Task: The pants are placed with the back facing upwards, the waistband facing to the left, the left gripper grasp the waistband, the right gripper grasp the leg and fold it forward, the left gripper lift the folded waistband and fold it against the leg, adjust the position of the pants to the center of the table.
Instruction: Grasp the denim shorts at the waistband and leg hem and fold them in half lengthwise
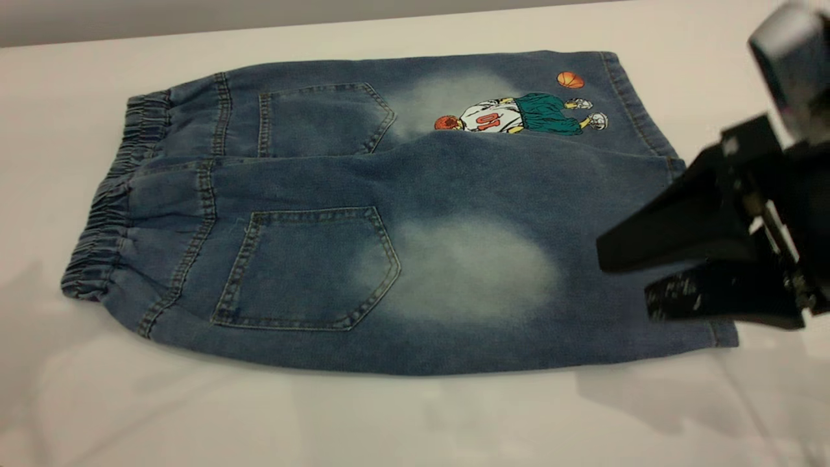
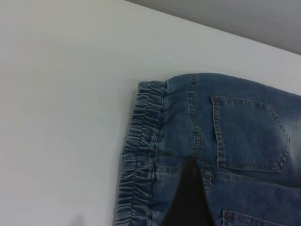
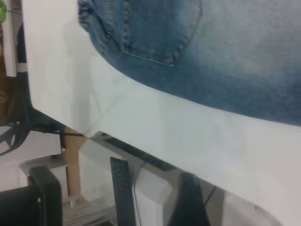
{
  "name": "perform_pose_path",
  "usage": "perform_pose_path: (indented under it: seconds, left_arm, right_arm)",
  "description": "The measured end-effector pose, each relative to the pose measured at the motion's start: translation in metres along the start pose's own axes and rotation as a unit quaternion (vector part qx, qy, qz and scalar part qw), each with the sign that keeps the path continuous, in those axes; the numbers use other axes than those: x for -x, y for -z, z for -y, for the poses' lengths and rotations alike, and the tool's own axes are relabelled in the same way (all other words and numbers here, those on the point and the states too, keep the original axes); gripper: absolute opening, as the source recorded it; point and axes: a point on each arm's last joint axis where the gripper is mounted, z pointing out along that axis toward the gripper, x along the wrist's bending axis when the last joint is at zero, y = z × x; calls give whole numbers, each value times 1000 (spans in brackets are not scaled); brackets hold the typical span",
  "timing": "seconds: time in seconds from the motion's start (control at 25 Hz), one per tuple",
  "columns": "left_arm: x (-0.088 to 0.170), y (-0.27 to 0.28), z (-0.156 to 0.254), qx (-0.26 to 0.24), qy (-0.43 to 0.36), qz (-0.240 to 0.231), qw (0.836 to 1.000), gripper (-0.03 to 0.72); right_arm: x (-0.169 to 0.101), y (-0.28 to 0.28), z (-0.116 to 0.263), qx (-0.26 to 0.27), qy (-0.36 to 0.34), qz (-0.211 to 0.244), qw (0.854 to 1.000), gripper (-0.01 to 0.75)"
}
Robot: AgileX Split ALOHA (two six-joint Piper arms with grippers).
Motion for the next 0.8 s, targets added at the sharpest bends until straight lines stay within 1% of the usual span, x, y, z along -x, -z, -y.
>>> perform_pose_path:
  seconds: [0.16,0.28,0.36,0.4,0.48,0.6,0.8]
  left_arm:
    - [0,0,0,0,-1,0,1000,517]
    - [0,0,0,0,-1,0,1000,517]
    - [0,0,0,0,-1,0,1000,517]
    - [0,0,0,0,-1,0,1000,517]
    - [0,0,0,1,-1,0,1000,517]
    - [0,0,0,1,-1,0,1000,517]
    - [0,0,0,2,-1,0,1000,517]
  right_arm:
    - [23,-2,0,3,-48,4,999,459]
    - [35,5,-4,25,-92,-24,995,459]
    - [44,13,-7,45,-114,-29,992,459]
    - [49,18,-7,51,-123,-28,991,459]
    - [59,24,-3,48,-137,-17,989,459]
    - [74,29,0,57,-171,1,984,459]
    - [86,24,5,57,-213,12,975,459]
